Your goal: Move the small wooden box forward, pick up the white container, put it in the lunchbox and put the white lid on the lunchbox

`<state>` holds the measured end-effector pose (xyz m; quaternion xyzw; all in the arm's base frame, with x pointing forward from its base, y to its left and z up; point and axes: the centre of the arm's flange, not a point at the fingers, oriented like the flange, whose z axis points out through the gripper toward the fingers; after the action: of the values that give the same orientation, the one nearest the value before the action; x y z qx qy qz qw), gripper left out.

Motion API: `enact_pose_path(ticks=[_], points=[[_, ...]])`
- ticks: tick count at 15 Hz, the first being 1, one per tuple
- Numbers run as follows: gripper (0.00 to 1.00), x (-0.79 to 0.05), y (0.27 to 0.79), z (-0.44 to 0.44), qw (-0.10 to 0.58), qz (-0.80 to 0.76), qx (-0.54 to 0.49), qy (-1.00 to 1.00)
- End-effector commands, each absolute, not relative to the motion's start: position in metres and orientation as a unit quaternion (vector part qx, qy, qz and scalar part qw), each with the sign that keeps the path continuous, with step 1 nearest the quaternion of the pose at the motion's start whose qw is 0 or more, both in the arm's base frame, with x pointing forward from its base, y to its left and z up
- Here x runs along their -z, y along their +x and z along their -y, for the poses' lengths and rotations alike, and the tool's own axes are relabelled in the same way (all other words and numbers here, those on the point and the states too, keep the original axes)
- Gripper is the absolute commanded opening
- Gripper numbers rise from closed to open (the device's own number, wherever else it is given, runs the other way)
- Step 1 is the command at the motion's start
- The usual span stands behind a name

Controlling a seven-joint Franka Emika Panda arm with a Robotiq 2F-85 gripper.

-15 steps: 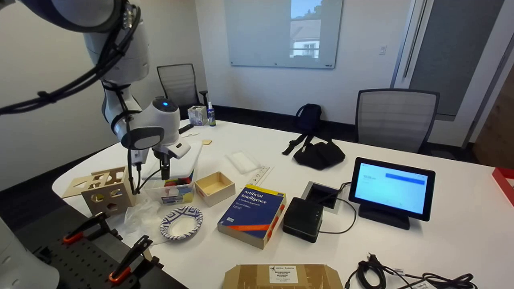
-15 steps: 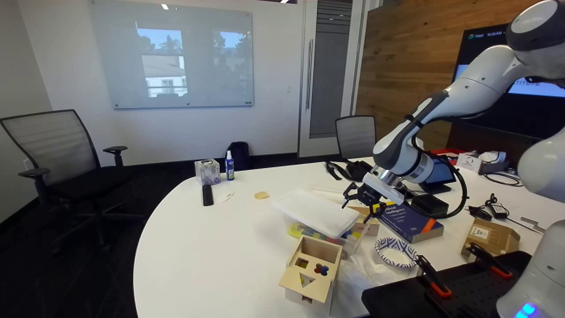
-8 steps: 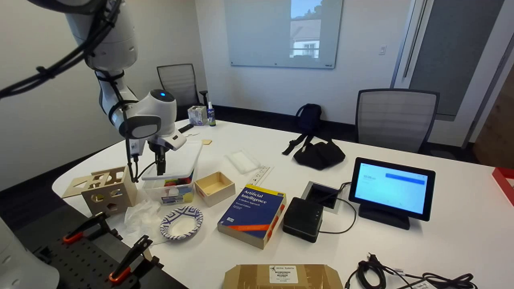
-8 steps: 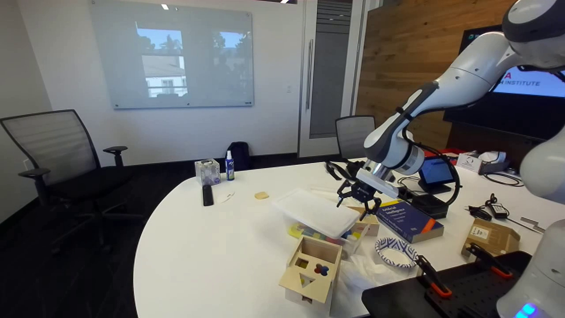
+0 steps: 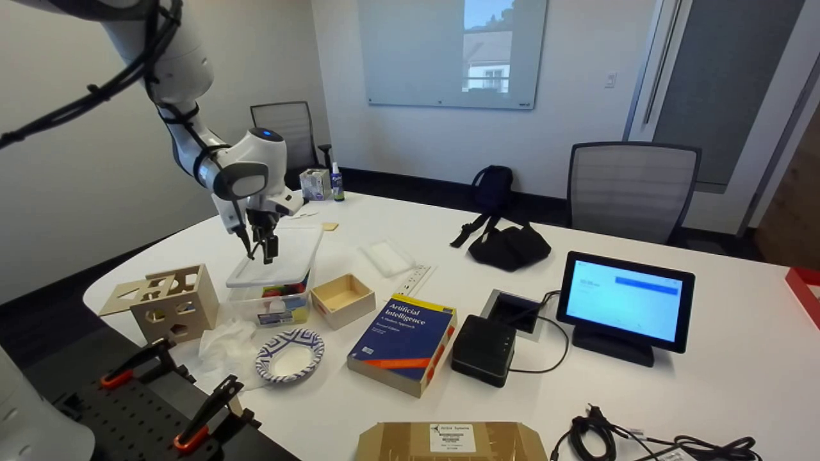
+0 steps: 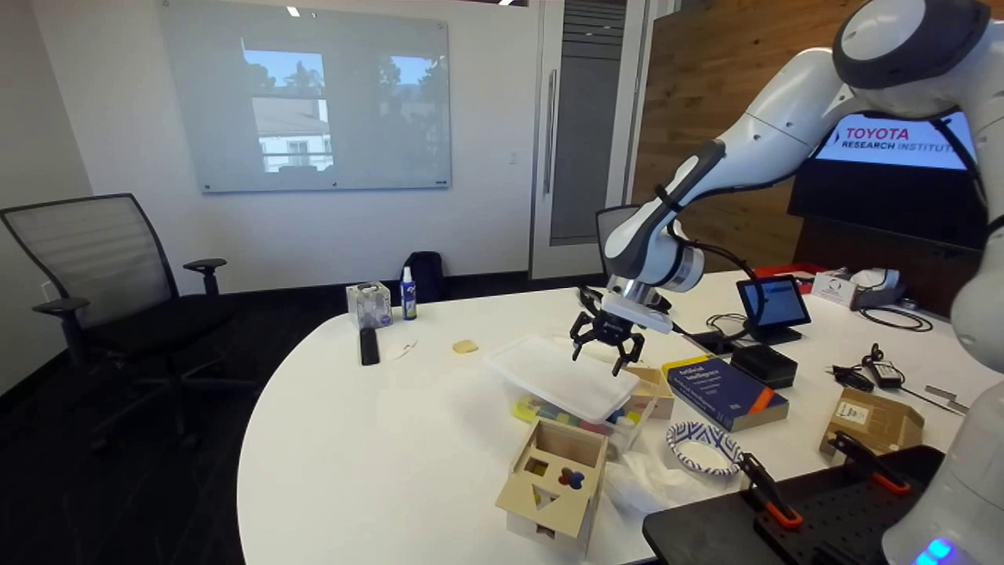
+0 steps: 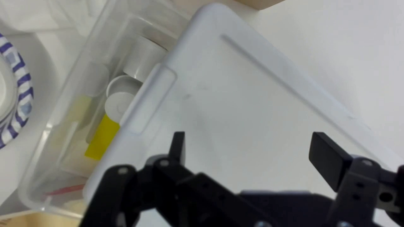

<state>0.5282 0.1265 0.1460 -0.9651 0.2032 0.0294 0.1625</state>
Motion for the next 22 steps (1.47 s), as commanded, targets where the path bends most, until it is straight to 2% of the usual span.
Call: enact_pose_path(ticks=[1, 22], points=[[1.00, -0.139, 0.554, -0.135, 0.147, -0.191, -0.042, -0.970], [1.00, -0.106, 0.559, -0.122, 0.078, -0.259, -0.150, -0.951]])
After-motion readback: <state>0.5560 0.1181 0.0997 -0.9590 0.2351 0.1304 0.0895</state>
